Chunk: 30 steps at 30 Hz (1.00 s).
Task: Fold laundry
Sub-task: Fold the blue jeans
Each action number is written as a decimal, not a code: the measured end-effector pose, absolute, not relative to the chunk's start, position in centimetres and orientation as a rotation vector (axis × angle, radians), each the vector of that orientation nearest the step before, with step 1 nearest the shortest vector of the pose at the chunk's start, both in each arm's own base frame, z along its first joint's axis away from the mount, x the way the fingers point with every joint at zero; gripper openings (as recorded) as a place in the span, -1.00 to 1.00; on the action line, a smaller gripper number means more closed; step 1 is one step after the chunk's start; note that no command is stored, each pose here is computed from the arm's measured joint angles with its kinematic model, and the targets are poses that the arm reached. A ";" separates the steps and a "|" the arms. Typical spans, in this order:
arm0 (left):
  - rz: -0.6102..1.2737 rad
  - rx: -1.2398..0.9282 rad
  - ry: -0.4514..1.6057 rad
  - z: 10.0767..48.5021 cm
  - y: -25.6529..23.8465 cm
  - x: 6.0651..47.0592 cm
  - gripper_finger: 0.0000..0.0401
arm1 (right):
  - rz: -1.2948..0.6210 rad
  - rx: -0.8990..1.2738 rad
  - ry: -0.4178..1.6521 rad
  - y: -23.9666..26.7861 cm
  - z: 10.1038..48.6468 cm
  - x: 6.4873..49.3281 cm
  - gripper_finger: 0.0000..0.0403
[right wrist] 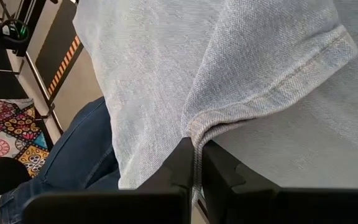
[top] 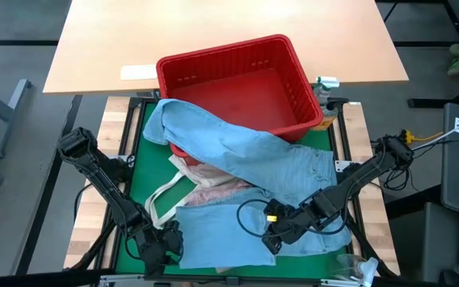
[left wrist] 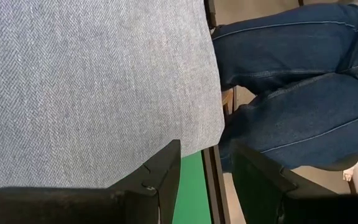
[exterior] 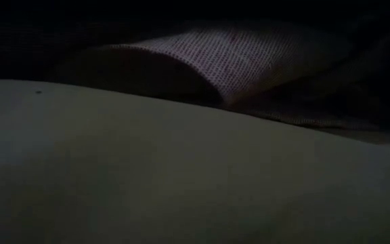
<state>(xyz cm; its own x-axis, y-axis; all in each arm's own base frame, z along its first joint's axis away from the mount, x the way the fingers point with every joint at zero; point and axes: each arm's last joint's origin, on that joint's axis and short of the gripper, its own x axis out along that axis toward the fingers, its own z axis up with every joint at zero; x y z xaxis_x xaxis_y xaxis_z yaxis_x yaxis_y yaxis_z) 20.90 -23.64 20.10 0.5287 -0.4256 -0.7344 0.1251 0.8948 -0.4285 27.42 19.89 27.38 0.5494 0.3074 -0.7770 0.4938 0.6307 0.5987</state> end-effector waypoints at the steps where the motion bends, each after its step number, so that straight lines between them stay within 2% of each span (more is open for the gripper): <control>1: -0.336 -0.345 0.962 20.1 -23.6 20.9 -0.34 | -0.131 0.922 1.022 19.9 27.4 27.4 -0.90; 6: -0.339 -0.338 0.960 20.1 -23.6 20.9 -0.34 | -0.141 0.912 1.050 19.8 27.2 27.2 -0.82; 12: -0.317 -0.325 0.940 20.1 -23.6 21.0 -0.34 | -0.192 0.872 1.132 19.4 26.7 26.6 -0.44; 15: -0.289 -0.315 0.916 20.1 -23.5 21.0 -0.34 | -0.221 0.856 1.162 19.1 26.5 26.4 -0.31; 21: -0.302 -0.346 0.879 21.6 -22.9 20.9 -0.34 | -0.173 0.935 1.220 18.0 26.6 27.4 -0.28; 30: -0.275 -0.364 0.798 23.3 -22.2 20.6 -0.34 | -0.190 0.787 1.233 15.1 26.3 28.4 -0.29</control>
